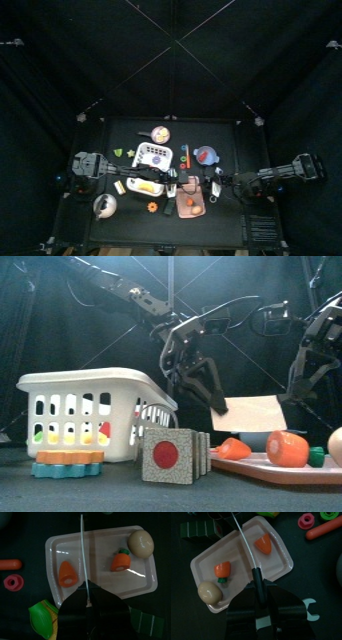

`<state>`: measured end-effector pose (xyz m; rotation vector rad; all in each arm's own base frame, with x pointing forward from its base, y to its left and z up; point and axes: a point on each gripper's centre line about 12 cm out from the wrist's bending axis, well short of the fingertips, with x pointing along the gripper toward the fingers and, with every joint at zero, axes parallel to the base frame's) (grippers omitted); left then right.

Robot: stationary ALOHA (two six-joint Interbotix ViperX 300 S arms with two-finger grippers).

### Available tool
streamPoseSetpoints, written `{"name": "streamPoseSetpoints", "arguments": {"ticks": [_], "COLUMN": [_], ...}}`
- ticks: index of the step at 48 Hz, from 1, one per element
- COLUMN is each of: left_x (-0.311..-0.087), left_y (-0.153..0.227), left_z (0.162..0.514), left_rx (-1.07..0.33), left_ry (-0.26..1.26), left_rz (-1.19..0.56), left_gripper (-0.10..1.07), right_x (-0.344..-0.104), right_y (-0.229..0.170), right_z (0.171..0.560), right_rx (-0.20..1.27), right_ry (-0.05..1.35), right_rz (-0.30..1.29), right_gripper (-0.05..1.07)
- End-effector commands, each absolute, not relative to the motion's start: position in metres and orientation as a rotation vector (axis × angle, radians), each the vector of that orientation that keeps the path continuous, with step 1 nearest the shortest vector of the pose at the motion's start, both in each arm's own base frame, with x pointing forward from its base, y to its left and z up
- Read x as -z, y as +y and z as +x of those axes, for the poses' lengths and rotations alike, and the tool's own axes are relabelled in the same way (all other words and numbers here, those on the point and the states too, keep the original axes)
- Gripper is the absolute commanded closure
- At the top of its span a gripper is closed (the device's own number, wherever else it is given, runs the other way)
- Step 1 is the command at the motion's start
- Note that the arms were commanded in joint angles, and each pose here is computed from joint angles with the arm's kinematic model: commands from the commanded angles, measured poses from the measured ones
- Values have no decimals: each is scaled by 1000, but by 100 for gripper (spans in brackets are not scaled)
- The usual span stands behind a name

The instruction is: Let go of cleaver

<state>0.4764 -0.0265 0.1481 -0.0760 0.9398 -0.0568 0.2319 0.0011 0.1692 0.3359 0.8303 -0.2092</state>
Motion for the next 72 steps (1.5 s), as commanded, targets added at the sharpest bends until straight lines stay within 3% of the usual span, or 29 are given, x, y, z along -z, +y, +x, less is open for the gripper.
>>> {"name": "streamPoseSetpoints", "arguments": {"ticks": [1,12,28,42,59,72], "left_x": [-152,-155,-170,-205,-222,-231], "left_y": [-35,-32,-25,-15,4,21], "left_z": [473,472,468,454,422,388], "left_rx": [76,65,51,25,-42,-92], "left_ry": [940,918,873,661,416,324], "left_rz": [-64,-68,-81,-74,-82,-81], "left_gripper": [56,50,21,19,20,20], "right_x": [-171,-171,-171,-179,-197,-188], "right_y": [-4,-4,-4,-2,8,10], "right_z": [233,231,228,224,213,195], "right_rx": [235,236,245,250,252,355], "right_ry": [830,829,836,818,740,728], "right_rz": [351,349,365,420,711,1004], "right_gripper": [68,68,68,68,68,68]}}
